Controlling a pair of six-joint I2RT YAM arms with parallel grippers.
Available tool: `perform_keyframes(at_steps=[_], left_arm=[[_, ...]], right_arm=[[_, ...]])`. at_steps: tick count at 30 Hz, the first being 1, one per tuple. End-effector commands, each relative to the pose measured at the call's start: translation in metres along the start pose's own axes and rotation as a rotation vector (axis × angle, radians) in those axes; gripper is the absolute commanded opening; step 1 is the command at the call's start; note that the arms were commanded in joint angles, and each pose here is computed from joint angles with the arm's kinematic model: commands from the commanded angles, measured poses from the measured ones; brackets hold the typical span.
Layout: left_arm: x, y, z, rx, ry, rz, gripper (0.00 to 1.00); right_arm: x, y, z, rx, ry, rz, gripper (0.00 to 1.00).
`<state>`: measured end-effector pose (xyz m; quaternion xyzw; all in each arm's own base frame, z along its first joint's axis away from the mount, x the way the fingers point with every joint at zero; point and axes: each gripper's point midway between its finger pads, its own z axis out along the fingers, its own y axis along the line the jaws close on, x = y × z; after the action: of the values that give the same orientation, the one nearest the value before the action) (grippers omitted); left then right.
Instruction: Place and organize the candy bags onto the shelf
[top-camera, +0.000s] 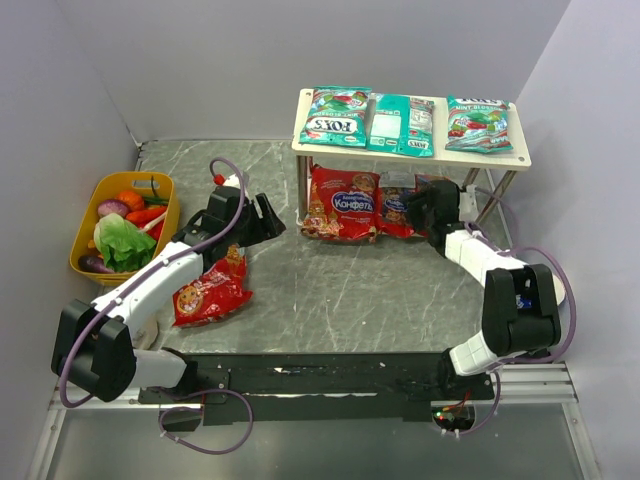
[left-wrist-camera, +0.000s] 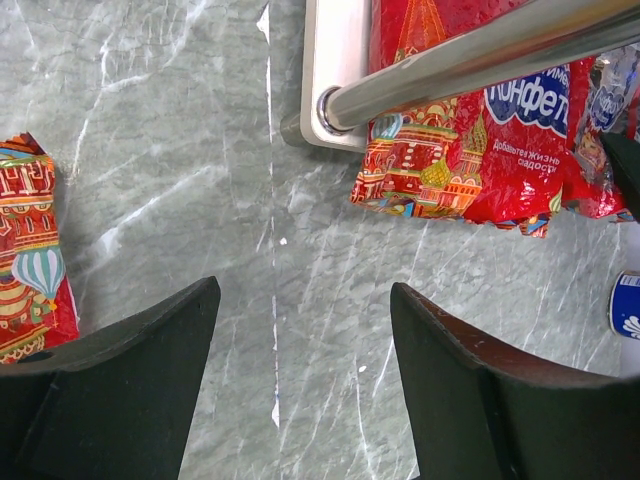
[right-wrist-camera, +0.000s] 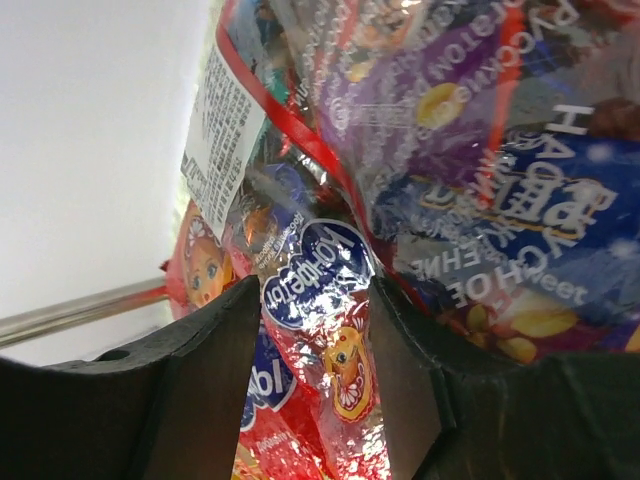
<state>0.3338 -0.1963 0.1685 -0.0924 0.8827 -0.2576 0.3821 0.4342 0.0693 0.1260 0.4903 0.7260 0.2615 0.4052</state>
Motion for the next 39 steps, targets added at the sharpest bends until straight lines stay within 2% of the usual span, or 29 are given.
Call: perform_keyframes(at_steps=[1,4,12,20,26,28,33,39], left_arm=[[-0.009,-0.005,-0.003,0.020,-0.029,0.002,0.75],[-0.009,-0.005,-0.004,0.020,-0.029,0.000,0.75],[-0.012,-0.004,-0.004,0.015,-0.033,0.002,0.75],[-0.013,-0.003,-0.002,0.011,-0.028,-0.004,0.75],[-0.013,0.001,-0.001,0.004,-0.025,-0.007,0.75],[-0.013,0.002,0.000,0.002,-0.024,-0.010,0.75],[-0.016,0.002,-0.002,0.001,-0.033,-0.013,0.75],[-0.016,0.006,-0.005,-0.004,-0.039,-0.018,0.75]], right_arm=[[-0.028,0.019,-0.014,0.025,-0.085,-0.100,0.56],[-0.051,0.038,-0.015,0.001,-0.139,-0.095,0.57],[-0.094,0.040,0.000,0.031,-0.229,-0.107,0.58],[-0.090,0.019,0.028,0.104,-0.200,-0.178,0.60],[-0.058,-0.014,0.047,0.159,-0.080,-0.144,0.61],[-0.033,-0.026,0.055,0.173,-0.002,-0.119,0.61],[0.019,-0.023,0.060,0.147,0.128,-0.111,0.61],[0.049,-0.013,0.060,0.106,0.198,-0.091,0.60]])
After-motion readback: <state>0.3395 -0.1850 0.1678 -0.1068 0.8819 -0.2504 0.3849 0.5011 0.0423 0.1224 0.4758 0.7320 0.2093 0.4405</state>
